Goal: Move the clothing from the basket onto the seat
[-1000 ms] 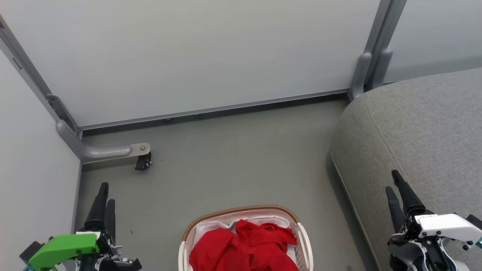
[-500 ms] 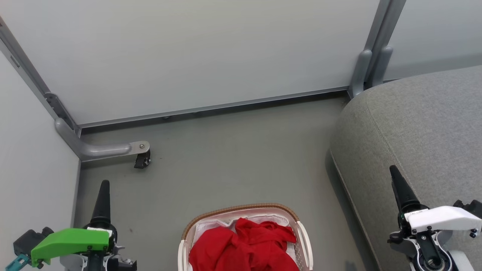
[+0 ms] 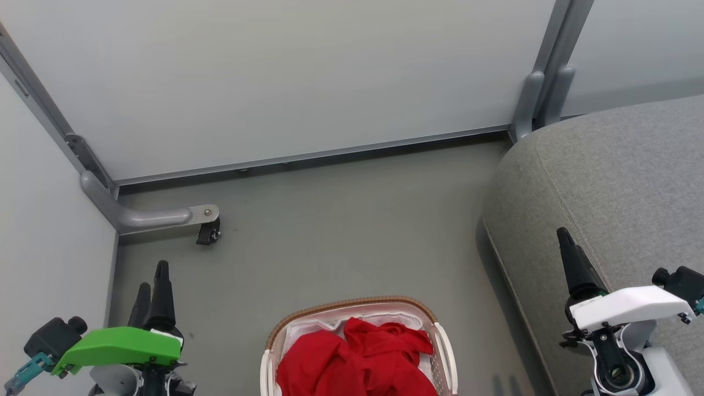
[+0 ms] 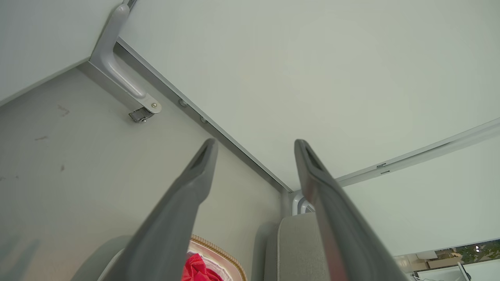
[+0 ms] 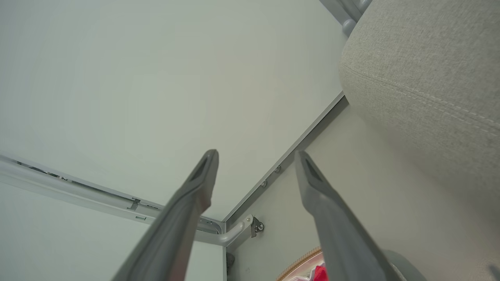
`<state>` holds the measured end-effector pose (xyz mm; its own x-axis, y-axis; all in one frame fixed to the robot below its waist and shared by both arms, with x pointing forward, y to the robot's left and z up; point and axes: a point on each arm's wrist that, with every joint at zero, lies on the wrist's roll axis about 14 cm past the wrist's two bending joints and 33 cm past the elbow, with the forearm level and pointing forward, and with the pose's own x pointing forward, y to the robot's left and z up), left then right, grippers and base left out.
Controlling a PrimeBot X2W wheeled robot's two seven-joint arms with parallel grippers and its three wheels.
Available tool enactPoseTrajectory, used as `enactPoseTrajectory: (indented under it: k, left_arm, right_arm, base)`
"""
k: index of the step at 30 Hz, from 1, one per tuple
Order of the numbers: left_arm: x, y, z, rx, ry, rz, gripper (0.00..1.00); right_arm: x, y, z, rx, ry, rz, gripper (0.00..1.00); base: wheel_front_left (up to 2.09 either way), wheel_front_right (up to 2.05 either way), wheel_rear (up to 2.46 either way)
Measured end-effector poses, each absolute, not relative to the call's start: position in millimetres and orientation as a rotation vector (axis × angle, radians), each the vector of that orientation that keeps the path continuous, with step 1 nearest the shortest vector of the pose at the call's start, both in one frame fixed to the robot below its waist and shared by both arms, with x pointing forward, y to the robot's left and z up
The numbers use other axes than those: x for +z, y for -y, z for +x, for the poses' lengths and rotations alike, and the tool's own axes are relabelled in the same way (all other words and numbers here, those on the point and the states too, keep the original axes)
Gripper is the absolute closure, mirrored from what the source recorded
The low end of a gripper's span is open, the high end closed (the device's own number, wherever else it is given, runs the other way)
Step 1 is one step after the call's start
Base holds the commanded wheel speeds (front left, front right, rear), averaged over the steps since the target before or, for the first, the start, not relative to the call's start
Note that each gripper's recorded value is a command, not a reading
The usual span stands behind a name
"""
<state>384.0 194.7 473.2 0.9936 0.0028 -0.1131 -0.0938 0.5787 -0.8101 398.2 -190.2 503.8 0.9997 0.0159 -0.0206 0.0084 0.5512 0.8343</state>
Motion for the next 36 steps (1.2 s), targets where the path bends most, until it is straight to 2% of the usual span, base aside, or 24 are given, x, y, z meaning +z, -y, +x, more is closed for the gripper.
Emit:
enactPoseTrajectory:
  k: [19, 36]
  left_arm:
    - [463, -187, 377, 0.032, -0.136, -0.651, 0.0]
    - [458, -176, 374, -0.018, -0.142, -0.448, 0.0]
  right_arm:
    - [504, 178, 395, 0.042, -0.017, 0.678, 0.0]
    - [500, 176, 392, 0.055, -0.011, 0.48, 0.0]
  base:
    - [0.0, 0.0, 0.0]
    - [0.0, 0.0, 0.0]
